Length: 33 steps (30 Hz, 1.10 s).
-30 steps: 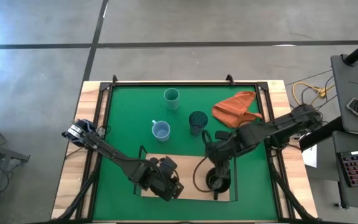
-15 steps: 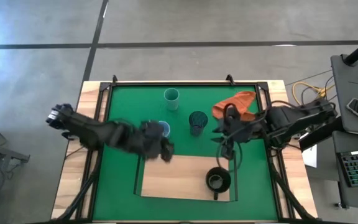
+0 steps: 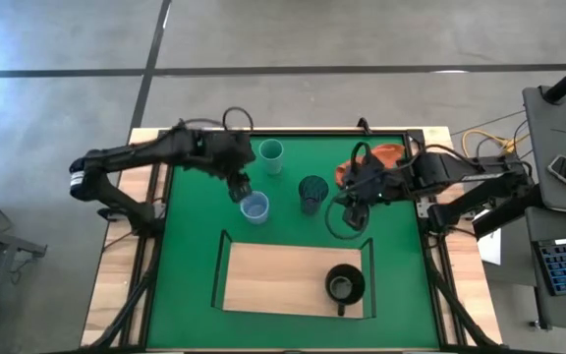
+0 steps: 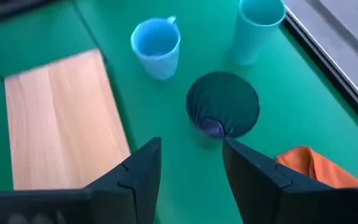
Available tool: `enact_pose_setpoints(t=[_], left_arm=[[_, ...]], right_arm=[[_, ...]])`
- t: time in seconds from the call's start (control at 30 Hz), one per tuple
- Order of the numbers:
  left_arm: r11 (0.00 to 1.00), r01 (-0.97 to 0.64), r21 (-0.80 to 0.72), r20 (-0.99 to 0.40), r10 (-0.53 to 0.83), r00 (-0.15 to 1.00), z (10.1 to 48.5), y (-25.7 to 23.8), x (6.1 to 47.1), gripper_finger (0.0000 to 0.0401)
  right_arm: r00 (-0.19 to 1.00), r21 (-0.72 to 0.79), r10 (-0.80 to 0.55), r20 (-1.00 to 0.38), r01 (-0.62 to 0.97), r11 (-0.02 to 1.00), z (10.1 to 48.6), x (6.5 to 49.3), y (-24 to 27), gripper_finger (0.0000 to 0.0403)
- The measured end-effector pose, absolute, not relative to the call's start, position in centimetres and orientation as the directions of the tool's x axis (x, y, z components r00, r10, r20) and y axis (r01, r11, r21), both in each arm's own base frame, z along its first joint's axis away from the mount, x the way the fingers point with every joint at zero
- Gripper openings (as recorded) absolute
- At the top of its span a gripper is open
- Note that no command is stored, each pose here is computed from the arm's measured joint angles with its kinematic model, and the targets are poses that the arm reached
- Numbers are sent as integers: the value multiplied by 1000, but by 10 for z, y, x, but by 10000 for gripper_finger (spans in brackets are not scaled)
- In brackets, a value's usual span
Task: Stack small to large cups/mugs on shelf
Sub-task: Put the blue mug on the shelf
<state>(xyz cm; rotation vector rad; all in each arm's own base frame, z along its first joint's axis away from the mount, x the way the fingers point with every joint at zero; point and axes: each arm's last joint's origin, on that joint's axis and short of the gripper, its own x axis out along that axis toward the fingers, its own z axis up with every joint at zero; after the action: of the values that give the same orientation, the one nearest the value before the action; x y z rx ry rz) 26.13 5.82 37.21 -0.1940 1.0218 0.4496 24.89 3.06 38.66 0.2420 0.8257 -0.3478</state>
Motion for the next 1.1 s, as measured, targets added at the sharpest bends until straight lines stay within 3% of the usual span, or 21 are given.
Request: enact_pose_setpoints(t=[0.13, 0.43, 0.73, 1.1], left_arm=[[886, -463, 22, -920, 199, 337, 342, 98, 252, 173], [988, -112, 107, -941, 137, 311, 295, 116, 247, 173], [989, -141, 40, -900, 98, 425, 264, 127, 261, 173], [989, -143, -37, -942, 13, 334, 233, 130, 268, 173]], right_arm=[[637, 168, -233, -735, 504, 847, 387, 255, 20, 164], [593, 260, -274, -757, 659, 706, 375, 270, 8, 152], [560, 285, -203, -803, 661, 694, 363, 283, 1, 140], [636, 354, -176, -752, 613, 706, 367, 293, -5, 136]])
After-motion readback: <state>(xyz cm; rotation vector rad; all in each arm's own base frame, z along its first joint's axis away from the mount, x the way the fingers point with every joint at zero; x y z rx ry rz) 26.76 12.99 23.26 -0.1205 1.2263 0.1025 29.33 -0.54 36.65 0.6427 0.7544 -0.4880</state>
